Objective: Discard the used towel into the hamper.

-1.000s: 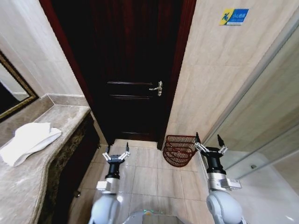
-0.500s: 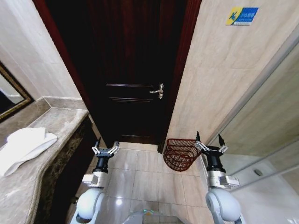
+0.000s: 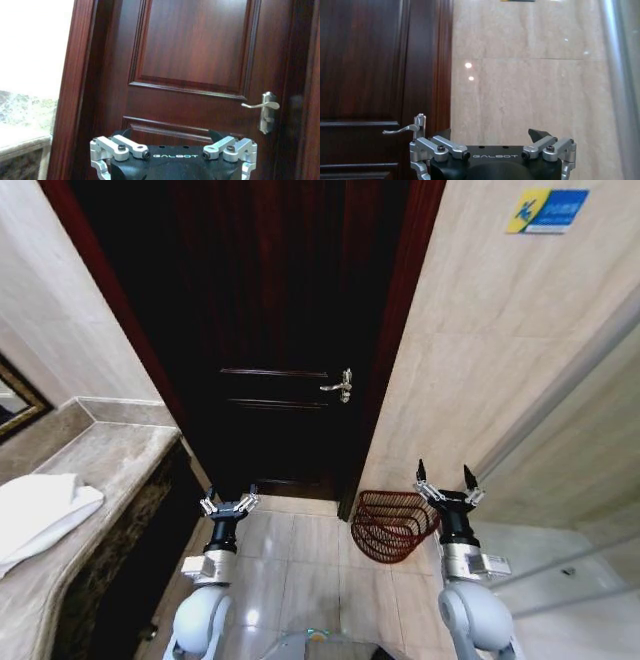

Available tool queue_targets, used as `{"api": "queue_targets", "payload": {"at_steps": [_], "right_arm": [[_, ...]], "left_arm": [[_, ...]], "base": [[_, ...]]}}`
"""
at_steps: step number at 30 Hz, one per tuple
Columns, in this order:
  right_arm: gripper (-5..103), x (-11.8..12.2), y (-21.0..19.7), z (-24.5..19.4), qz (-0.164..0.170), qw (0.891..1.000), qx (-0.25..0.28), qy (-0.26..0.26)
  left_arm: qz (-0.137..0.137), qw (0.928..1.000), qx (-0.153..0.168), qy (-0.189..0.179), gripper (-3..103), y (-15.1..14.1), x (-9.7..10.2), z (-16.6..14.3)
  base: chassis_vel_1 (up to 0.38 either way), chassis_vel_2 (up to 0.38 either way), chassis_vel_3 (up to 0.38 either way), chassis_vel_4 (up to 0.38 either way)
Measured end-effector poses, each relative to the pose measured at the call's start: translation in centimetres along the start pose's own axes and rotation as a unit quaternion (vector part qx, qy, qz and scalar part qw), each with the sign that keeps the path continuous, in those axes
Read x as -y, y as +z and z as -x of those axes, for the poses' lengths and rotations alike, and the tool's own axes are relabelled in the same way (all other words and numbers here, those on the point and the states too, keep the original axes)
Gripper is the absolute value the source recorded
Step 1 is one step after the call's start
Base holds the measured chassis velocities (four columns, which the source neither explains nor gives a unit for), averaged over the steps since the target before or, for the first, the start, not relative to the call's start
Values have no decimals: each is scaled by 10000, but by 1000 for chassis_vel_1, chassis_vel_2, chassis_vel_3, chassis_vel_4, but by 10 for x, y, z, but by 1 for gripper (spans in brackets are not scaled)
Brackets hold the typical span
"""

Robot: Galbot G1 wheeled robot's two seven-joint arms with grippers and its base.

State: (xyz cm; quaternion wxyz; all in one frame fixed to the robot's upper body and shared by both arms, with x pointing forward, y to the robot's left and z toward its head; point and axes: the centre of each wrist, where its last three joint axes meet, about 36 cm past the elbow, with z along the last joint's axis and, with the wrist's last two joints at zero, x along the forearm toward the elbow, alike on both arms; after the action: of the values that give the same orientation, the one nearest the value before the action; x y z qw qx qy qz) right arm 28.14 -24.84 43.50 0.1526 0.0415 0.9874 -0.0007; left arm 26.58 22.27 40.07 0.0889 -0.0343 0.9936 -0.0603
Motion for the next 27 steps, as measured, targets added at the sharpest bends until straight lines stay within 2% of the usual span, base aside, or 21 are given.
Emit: {"api": "queue_targets", "payload": {"at_steps": [5, 27], "right_arm": [[100, -2, 1, -2, -13, 9999, 49, -113], [100, 0, -4, 1, 150, 9998, 136, -71]], "left_arm": [[21, 9998, 162, -83, 100, 2, 1, 2], [-18, 9981, 230, -565, 100, -13, 4, -2]], "base": [[-129, 107, 102, -90], [16, 30, 31, 21]]}}
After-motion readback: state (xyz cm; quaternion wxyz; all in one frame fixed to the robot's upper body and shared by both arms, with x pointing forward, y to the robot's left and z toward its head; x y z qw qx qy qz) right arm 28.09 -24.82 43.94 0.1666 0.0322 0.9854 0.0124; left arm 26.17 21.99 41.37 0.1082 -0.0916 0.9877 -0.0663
